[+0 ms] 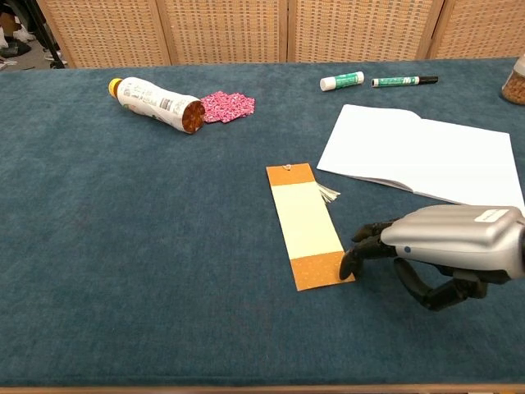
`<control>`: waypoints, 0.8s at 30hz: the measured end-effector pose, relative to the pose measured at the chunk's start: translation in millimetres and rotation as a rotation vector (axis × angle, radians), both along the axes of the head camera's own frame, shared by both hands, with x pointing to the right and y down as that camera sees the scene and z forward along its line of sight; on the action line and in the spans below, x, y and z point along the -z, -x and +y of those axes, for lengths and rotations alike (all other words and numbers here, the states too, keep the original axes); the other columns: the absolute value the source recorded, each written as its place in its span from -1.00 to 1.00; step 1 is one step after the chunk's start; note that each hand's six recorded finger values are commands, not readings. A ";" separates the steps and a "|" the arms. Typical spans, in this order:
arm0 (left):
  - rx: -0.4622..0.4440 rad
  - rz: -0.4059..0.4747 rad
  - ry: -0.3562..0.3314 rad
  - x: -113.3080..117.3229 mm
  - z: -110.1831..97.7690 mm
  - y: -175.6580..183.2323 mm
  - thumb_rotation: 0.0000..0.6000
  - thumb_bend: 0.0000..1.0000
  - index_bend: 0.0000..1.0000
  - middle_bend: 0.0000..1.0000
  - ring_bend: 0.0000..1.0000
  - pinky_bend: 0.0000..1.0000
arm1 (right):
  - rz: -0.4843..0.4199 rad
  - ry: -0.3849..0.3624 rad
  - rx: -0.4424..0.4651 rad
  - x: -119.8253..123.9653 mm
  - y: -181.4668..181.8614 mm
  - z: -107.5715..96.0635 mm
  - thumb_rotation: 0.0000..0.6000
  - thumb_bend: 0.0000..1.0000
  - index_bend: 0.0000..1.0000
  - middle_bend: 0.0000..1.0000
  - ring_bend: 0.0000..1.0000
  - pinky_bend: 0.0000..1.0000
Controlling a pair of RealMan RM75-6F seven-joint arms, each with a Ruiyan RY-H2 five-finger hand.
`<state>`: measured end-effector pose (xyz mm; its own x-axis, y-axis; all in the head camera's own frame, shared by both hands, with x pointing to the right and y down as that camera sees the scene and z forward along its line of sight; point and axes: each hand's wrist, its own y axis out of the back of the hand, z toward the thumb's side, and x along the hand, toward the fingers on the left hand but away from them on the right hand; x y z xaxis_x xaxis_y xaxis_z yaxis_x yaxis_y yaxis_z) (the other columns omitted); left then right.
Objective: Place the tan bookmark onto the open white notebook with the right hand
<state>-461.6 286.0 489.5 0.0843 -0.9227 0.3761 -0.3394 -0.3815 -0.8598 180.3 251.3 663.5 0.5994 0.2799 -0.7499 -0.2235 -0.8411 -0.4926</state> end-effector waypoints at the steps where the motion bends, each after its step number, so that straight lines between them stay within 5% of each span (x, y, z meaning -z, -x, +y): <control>1: 0.000 0.000 0.001 -0.2 0.0 0.0 1.00 -1.00 -1.00 -1.00 -1.00 -1.00 | -0.007 0.006 0.002 0.0 4.9 1.6 1.00 1.00 -0.60 -0.58 -0.88 -0.79; 13: 0.009 0.008 0.001 0.7 -1.6 2.8 1.00 -1.00 -1.00 -1.00 -1.00 -1.00 | -0.079 0.038 0.004 -4.5 59.3 8.9 1.00 1.00 -0.60 -0.58 -0.88 -0.79; 24: 0.009 0.008 0.004 0.2 -2.7 3.6 1.00 -1.00 -1.00 -1.00 -1.00 -1.00 | -0.088 -0.016 -0.031 0.8 76.3 -11.5 1.00 1.00 -0.60 -0.58 -0.86 -0.79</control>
